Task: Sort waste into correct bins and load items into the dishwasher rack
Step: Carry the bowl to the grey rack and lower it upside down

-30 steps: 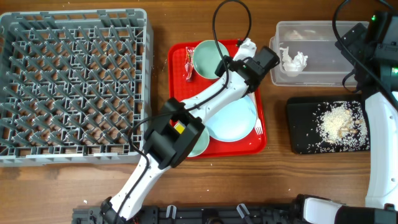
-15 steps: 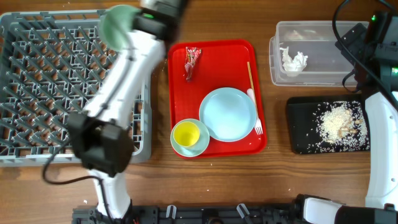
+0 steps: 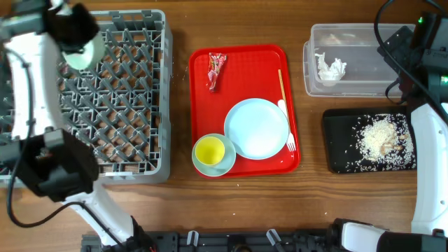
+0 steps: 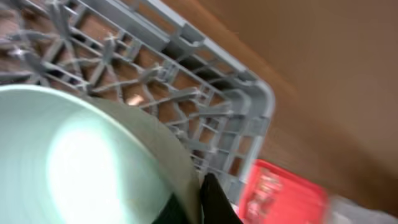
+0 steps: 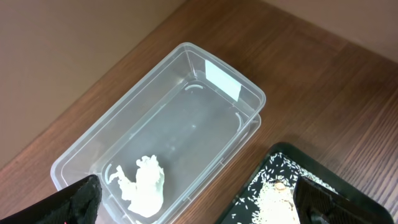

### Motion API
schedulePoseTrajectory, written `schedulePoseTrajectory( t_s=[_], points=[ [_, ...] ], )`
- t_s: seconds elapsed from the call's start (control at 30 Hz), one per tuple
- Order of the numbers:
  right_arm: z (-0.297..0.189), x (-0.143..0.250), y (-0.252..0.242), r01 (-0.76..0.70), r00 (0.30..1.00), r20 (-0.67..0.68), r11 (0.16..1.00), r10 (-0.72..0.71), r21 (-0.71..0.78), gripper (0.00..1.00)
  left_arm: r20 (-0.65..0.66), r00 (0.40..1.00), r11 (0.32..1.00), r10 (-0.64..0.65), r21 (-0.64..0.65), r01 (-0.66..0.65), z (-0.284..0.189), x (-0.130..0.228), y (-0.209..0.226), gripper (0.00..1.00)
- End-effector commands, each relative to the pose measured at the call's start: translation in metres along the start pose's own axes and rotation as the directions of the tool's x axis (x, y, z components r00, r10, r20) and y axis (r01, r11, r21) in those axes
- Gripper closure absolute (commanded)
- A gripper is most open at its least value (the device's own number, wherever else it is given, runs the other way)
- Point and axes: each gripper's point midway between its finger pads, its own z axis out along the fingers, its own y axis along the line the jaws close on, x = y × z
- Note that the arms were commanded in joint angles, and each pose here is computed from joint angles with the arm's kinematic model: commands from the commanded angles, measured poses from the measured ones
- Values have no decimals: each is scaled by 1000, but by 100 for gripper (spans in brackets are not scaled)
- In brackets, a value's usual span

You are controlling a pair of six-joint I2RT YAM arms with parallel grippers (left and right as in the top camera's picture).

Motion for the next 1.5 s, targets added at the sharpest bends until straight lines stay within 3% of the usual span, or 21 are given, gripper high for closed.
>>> schedulePoseTrajectory(
  t_s=[0.0, 0.1, 0.23, 0.57, 0.73, 0.9, 1.0, 1.03, 1.07, 1.2, 1.33, 1.47],
  points=[
    [1, 1, 1, 0, 1000, -4, 1000, 0, -4, 0, -137, 986, 945, -93, 299, 131, -8, -1, -2, 96],
    [1, 1, 1, 0, 1000, -4, 1000, 0, -4, 0, -197, 970, 872, -143, 437, 218, -20, -9, 11, 96],
    [1, 1, 1, 0, 1000, -4, 1000, 0, -4, 0, -238, 956, 806, -172, 524, 276, -25, -16, 25, 96],
    [1, 1, 1, 0, 1000, -4, 1000, 0, -4, 0, -315, 913, 783, -261, 484, 391, 15, -11, 71, 96],
    [1, 1, 1, 1, 1000, -4, 1000, -1, -4, 0, -319, 899, 777, -299, 466, 423, 11, -12, 90, 96],
    [1, 1, 1, 0, 1000, -4, 1000, 0, -4, 0, -303, 865, 804, -401, 336, 490, 8, -7, 131, 95],
    [1, 1, 1, 1, 1000, -4, 1000, -1, -4, 0, -292, 840, 807, -458, 261, 530, 4, -3, 156, 83],
    [1, 1, 1, 0, 1000, -4, 1000, 0, -4, 0, -288, 835, 804, -469, 253, 538, 1, -3, 163, 63],
    [1, 1, 1, 0, 1000, -4, 1000, 0, -4, 0, -285, 837, 806, -468, 251, 536, -3, -2, 168, 51],
    [1, 1, 1, 0, 1000, -4, 1000, 0, -4, 0, -280, 813, 785, -510, 236, 573, -15, 0, 187, 21],
    [1, 1, 1, 1, 1000, -4, 1000, -1, -4, 0, -245, 790, 771, -563, 191, 608, -35, 2, 211, 20],
    [1, 1, 1, 0, 1000, -4, 1000, 0, -4, 0, -96, 811, 816, -577, -31, 577, -67, 6, 247, 27]
  ],
)
